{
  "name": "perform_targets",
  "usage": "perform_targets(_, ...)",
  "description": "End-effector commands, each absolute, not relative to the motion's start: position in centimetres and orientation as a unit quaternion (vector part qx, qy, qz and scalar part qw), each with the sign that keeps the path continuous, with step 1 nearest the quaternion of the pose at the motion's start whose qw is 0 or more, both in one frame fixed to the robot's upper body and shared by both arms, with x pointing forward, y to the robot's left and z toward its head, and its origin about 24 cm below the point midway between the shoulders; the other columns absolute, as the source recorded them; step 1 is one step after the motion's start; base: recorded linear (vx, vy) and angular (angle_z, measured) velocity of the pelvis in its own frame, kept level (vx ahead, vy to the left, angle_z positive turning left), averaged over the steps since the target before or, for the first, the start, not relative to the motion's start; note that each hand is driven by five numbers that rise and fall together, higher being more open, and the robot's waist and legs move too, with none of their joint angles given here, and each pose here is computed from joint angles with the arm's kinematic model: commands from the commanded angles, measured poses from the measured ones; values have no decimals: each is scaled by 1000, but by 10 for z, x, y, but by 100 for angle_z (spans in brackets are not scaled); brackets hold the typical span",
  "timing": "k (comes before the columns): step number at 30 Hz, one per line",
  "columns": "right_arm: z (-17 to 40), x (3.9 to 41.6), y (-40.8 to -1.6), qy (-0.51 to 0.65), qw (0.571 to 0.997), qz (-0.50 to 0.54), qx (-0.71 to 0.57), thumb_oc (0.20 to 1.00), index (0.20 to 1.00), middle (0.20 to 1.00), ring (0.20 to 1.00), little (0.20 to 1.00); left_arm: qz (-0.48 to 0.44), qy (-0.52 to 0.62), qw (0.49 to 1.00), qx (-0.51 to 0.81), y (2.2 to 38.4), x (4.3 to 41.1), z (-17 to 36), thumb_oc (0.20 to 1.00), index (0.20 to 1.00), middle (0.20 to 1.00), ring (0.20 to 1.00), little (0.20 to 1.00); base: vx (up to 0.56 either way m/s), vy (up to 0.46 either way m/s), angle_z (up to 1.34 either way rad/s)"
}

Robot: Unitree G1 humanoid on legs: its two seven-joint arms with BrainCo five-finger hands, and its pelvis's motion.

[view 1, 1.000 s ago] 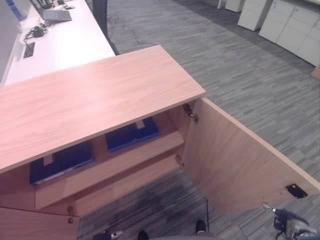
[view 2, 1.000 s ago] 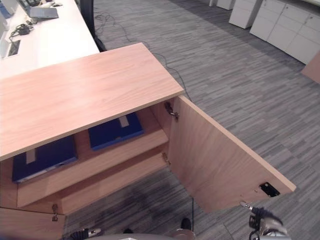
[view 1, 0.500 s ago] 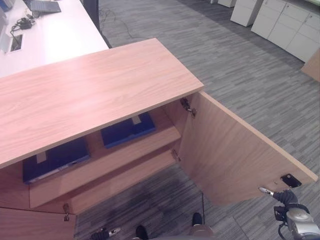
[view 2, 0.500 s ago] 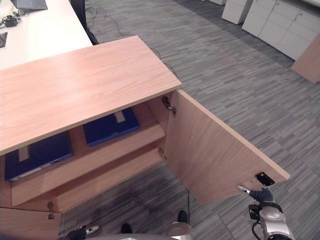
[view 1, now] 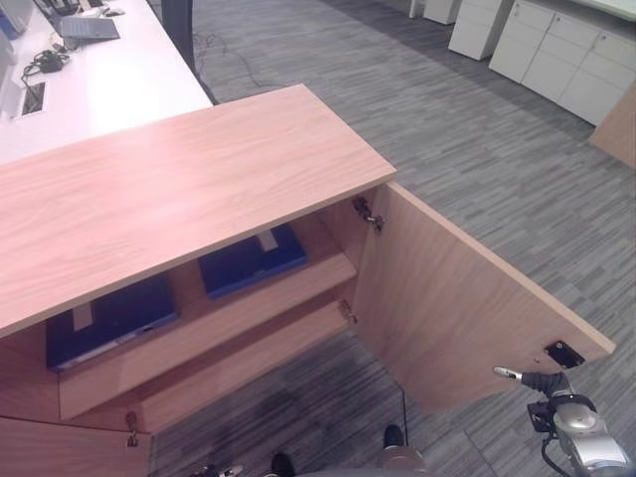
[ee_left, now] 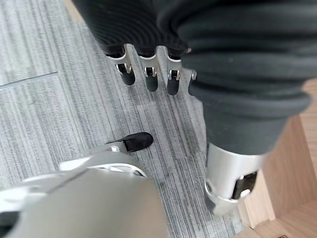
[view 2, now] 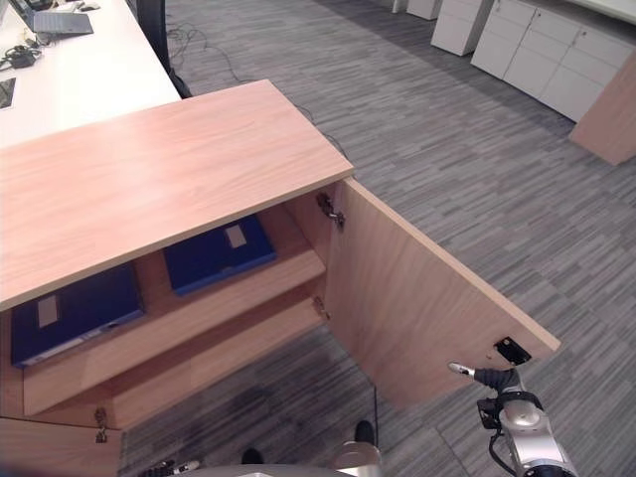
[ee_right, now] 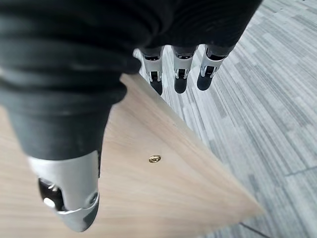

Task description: Put the empty folder in the office cabinet

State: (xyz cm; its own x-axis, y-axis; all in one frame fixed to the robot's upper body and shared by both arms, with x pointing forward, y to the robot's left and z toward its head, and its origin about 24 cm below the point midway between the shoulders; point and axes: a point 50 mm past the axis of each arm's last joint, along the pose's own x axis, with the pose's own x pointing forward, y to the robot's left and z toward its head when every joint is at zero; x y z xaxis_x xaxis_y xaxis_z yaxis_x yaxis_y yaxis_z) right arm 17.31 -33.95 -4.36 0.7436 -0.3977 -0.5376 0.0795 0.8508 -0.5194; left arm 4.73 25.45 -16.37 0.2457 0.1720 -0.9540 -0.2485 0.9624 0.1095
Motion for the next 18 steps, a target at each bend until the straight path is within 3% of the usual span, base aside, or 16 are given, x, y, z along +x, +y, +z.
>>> perform_targets(1,7,249,-268,140,959,16,-244,1000,1000,1000,1000,1000,129,604,786,-24,252,46,-165,1000,1000,1000,1000,1000,-43,42,1)
perform_targets(5,10,258,-238,114,965,64,-227,1000,1000,1000,1000,1000,134,599,789,-25,253,49,-164,1000,1000,1000,1000,1000,-123,12,2)
perform_targets(18,-7,257,-202,129,959,129,-217,1000,1000,1000,1000,1000,164,606,778,-27,266,30,-162,1000,1000,1000,1000,1000,-31,-72,-6)
